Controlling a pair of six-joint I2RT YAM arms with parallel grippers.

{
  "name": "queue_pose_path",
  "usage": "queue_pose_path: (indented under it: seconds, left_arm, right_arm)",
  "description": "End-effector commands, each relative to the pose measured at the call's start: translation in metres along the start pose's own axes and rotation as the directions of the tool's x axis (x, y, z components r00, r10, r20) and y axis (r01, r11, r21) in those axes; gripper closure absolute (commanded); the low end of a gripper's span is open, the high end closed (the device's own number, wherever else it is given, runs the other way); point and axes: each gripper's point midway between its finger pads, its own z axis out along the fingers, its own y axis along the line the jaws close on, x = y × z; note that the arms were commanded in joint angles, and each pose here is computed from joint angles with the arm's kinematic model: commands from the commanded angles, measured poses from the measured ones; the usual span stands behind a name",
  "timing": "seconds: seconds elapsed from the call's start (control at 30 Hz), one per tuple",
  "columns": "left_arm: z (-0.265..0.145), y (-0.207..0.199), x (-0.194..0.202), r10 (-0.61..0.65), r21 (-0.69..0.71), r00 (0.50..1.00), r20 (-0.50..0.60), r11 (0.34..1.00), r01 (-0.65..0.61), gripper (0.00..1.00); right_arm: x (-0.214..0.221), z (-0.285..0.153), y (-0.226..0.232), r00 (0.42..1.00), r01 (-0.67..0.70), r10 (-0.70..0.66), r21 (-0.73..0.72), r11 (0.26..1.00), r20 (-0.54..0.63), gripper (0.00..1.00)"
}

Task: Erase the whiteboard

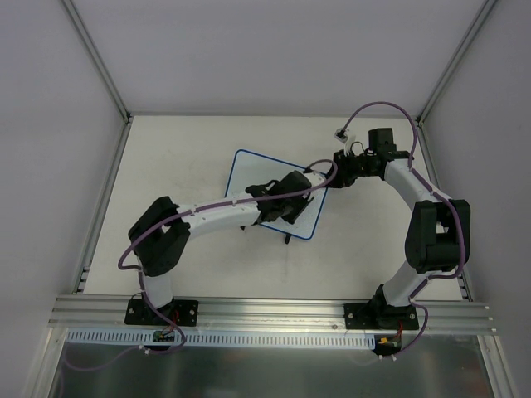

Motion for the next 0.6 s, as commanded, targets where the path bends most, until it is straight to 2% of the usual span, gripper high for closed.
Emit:
queue_pose_path:
  seconds: [0.0, 0.2, 0.37, 0.57]
  left_arm:
    - [-0.003, 0.097, 0.029, -0.220, -0.262, 0.975, -0.039, 0.944, 0.203, 1.00]
    - [-0.018, 0.140, 0.046, -0.350, -0.356, 0.937, 0.000, 0.876, 0.327, 1.00]
    - [-0.031, 0.175, 0.071, -0.486, -0.406, 0.873, 0.048, 0.789, 0.461, 1.00]
    - [-0.042, 0.195, 0.096, -0.551, -0.423, 0.826, 0.119, 0.724, 0.544, 1.00]
  right_arm:
    - [0.003, -0.005, -0.004, 0.998, 0.056, -0.055, 0.058, 0.997, -0.018, 1.00]
    - [0.004, -0.006, -0.005, 0.998, 0.055, -0.054, 0.060, 0.997, -0.016, 1.00]
    - [0.004, -0.008, -0.006, 0.998, 0.058, -0.058, 0.064, 0.996, -0.013, 1.00]
    - [0.005, -0.008, -0.006, 0.998, 0.057, -0.056, 0.058, 0.997, -0.014, 1.00]
